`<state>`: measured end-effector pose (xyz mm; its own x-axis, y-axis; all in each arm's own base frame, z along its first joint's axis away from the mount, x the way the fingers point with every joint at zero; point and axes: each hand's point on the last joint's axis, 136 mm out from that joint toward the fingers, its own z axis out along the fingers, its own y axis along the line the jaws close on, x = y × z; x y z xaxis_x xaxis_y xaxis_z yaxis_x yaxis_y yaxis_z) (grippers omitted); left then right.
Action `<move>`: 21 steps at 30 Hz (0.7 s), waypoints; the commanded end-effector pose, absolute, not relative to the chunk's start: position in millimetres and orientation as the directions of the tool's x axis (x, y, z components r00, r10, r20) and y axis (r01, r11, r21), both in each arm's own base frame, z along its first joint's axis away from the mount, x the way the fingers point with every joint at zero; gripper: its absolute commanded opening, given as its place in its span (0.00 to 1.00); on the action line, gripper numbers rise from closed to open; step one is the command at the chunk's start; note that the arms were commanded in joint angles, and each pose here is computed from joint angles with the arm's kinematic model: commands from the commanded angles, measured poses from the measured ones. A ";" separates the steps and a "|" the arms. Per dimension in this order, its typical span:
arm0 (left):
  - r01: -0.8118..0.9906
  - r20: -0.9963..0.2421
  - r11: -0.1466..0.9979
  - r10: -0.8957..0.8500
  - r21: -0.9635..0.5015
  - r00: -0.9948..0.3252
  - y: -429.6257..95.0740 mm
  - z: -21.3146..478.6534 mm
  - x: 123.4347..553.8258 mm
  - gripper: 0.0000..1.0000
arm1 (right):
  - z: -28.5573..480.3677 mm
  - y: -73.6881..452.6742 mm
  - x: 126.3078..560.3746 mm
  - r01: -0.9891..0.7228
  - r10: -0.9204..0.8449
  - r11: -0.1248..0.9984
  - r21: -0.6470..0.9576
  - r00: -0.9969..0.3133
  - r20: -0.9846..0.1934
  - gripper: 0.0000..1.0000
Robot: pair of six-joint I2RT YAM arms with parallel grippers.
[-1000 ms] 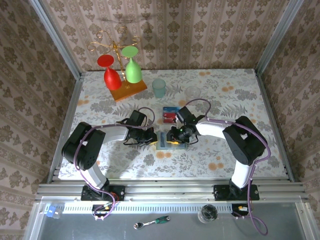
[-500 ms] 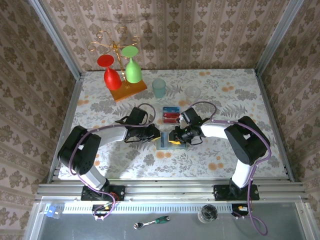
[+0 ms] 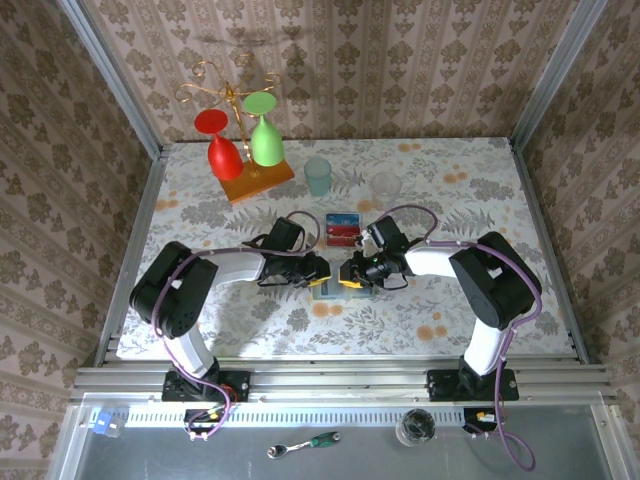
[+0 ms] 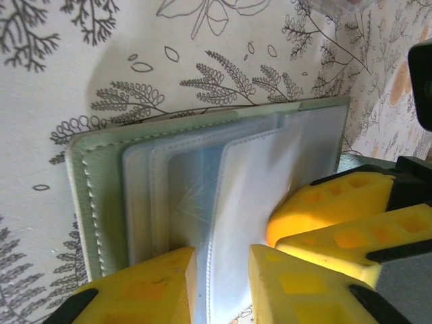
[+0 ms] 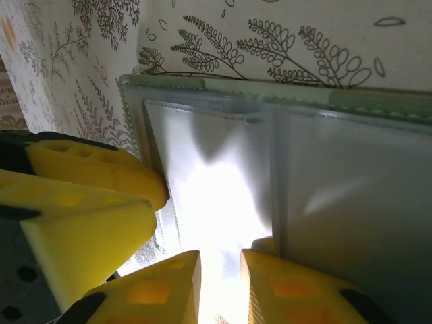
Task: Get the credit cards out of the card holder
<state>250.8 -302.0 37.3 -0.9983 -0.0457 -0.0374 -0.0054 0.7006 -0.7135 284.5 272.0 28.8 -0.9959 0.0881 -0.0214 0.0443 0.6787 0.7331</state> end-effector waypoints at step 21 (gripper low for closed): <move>0.003 -0.017 0.684 -0.014 -0.729 -1.000 -321.7 38.9 252.1 0.28 | 23.0 271.1 278.1 0.069 0.087 0.639 0.766 -0.996 0.017 0.21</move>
